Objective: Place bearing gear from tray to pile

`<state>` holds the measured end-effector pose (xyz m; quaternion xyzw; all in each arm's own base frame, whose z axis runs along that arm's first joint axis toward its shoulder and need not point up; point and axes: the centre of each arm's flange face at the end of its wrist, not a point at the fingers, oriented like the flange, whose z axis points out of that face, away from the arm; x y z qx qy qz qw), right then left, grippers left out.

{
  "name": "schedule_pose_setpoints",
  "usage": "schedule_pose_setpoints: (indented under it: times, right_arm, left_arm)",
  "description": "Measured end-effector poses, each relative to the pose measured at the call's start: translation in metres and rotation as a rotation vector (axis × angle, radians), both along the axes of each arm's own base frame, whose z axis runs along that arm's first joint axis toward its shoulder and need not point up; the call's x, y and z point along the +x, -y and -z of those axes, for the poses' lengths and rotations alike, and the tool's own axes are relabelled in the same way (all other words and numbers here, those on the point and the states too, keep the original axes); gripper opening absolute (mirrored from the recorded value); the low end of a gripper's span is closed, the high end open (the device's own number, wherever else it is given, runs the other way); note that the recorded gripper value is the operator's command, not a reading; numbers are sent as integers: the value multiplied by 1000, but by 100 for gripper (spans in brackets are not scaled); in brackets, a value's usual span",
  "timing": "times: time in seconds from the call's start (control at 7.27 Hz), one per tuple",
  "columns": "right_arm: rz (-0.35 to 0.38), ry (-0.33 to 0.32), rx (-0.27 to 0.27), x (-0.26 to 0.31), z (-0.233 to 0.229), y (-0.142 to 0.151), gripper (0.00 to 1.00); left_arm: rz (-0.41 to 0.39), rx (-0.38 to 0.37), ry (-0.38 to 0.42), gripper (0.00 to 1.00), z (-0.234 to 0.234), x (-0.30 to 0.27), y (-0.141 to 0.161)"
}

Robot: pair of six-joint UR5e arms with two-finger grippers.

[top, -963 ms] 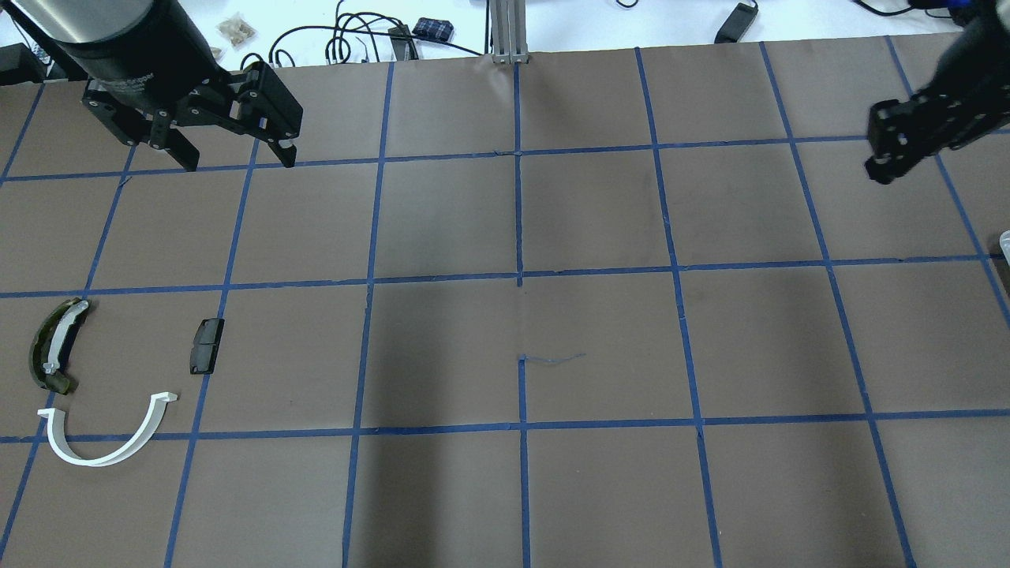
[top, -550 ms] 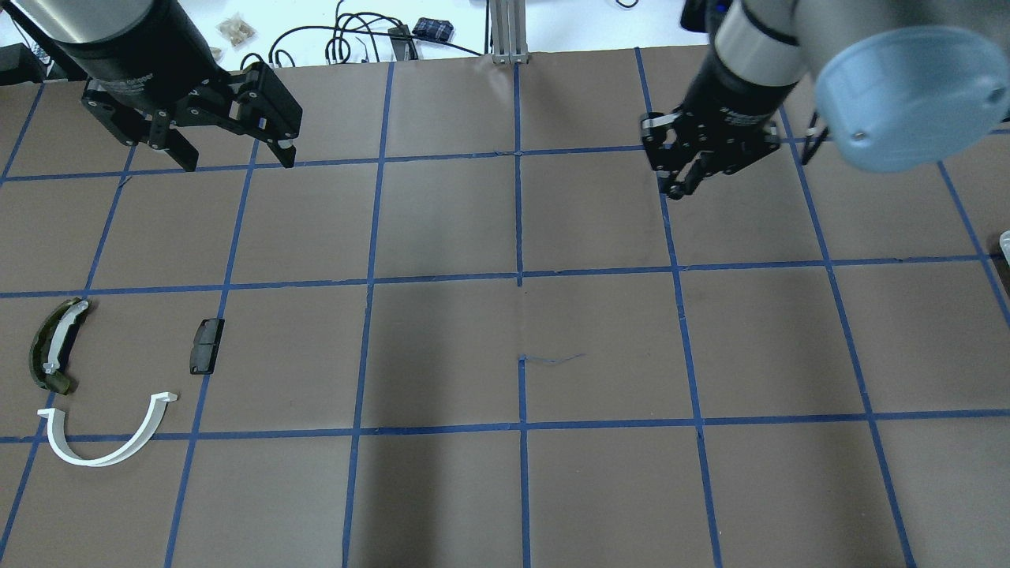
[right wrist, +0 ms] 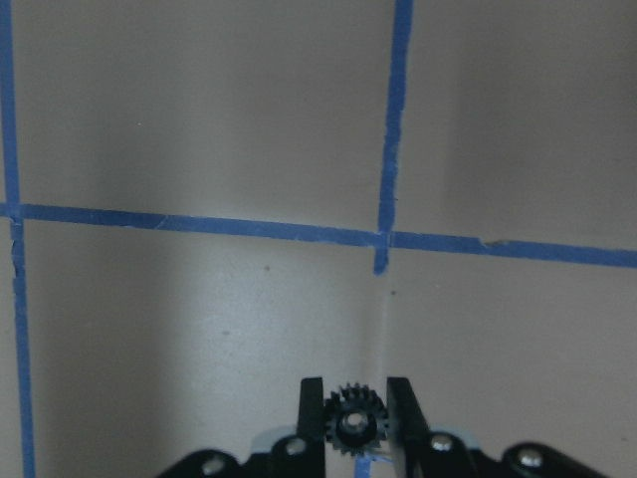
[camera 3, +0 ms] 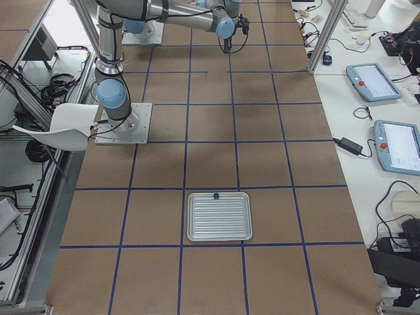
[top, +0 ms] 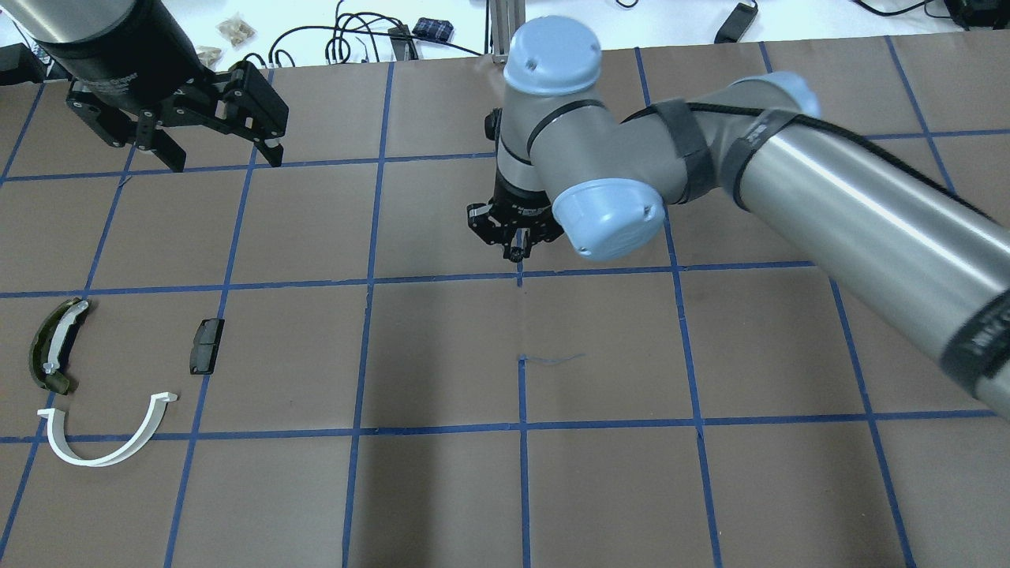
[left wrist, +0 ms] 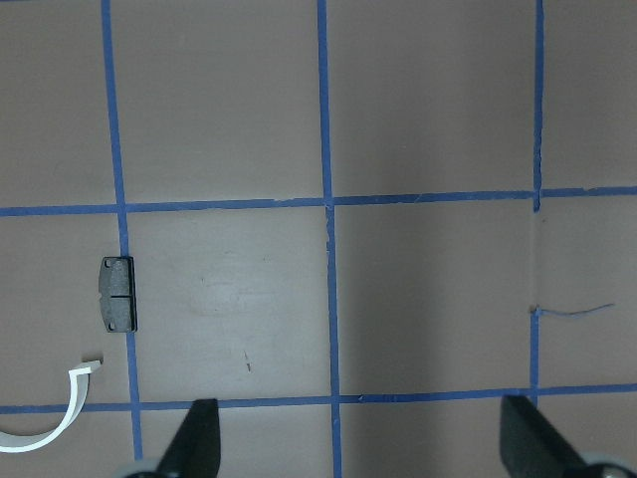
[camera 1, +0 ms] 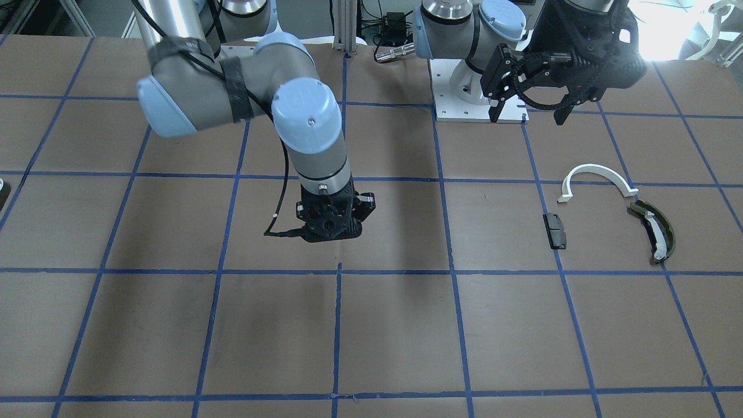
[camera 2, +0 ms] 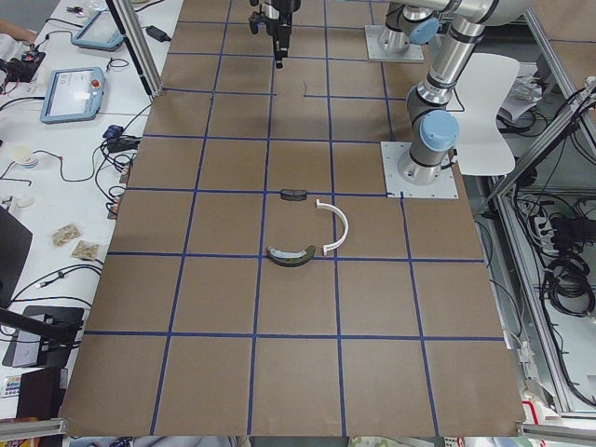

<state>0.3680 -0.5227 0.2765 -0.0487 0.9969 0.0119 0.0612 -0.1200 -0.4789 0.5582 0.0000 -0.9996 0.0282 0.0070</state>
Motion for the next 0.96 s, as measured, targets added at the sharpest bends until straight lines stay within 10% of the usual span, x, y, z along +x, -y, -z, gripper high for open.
schedule_pose_setpoints:
  times: [0.14, 0.28, 0.96]
  right_arm:
    - [-39, -13, 20, 19, 47, 0, 34]
    - [-69, -23, 32, 29, 73, -2, 99]
    - [-159, 0, 10, -75, -41, 16, 100]
  left_arm:
    - [-4, -3, 4, 100, -1, 2, 0]
    - [-9, -3, 8, 100, -1, 6, 1]
    - [-47, 5, 19, 100, 1, 28, 5]
